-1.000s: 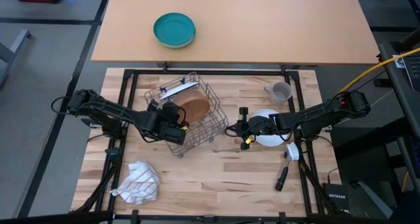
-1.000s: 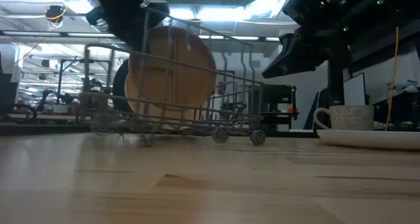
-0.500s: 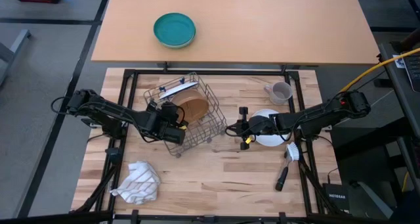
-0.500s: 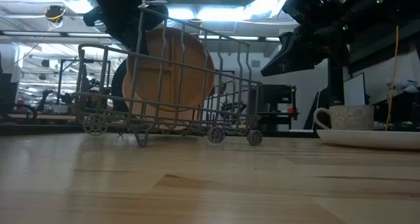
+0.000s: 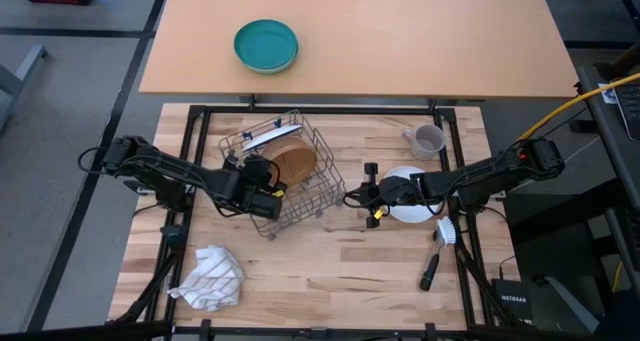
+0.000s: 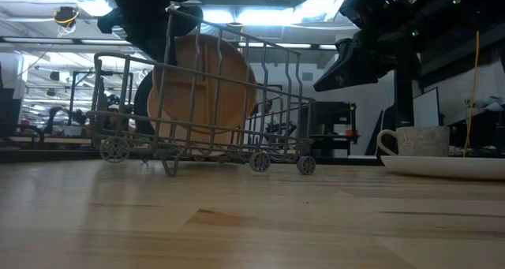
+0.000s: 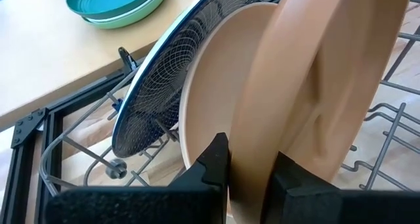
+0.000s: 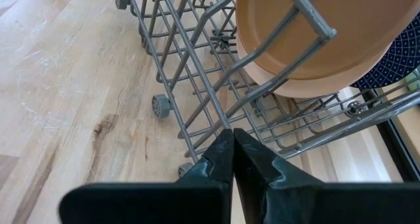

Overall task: Sort dishes
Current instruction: Put the brown plate in the dish rack

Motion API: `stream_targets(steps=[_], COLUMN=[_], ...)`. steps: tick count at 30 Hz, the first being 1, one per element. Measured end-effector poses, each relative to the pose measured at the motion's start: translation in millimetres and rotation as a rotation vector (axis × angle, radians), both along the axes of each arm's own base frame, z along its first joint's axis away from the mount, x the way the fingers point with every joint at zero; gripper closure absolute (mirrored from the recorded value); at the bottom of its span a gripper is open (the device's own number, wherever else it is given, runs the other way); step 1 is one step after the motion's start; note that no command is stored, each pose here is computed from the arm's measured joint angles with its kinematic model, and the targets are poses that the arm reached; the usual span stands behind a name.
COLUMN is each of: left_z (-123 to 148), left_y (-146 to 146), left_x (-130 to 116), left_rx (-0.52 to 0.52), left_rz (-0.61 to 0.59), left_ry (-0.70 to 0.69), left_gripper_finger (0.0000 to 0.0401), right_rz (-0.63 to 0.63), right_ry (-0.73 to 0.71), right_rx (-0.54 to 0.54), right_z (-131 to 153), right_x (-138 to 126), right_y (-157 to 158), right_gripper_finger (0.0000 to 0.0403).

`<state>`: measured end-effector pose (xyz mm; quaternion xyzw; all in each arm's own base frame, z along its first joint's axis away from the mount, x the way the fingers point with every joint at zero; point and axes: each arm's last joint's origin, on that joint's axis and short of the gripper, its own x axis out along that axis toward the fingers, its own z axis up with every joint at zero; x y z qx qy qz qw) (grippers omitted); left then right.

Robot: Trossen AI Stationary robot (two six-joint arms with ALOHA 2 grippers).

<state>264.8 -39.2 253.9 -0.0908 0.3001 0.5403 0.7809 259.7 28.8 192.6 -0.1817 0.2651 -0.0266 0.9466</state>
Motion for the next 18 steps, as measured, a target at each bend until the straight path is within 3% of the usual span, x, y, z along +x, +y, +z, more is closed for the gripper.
stream_targets(steps=[18], left_z=[-0.1], left_y=[0.9], left_x=[0.4], left_rx=[0.006], left_rz=[0.004], left_ry=[-0.004], left_gripper_finger=[0.0372], right_rz=[-0.001], right_ry=[-0.043], right_rx=[0.008], right_z=[3.8], right_x=[2.0], right_y=[0.3], right_gripper_finger=[0.0388])
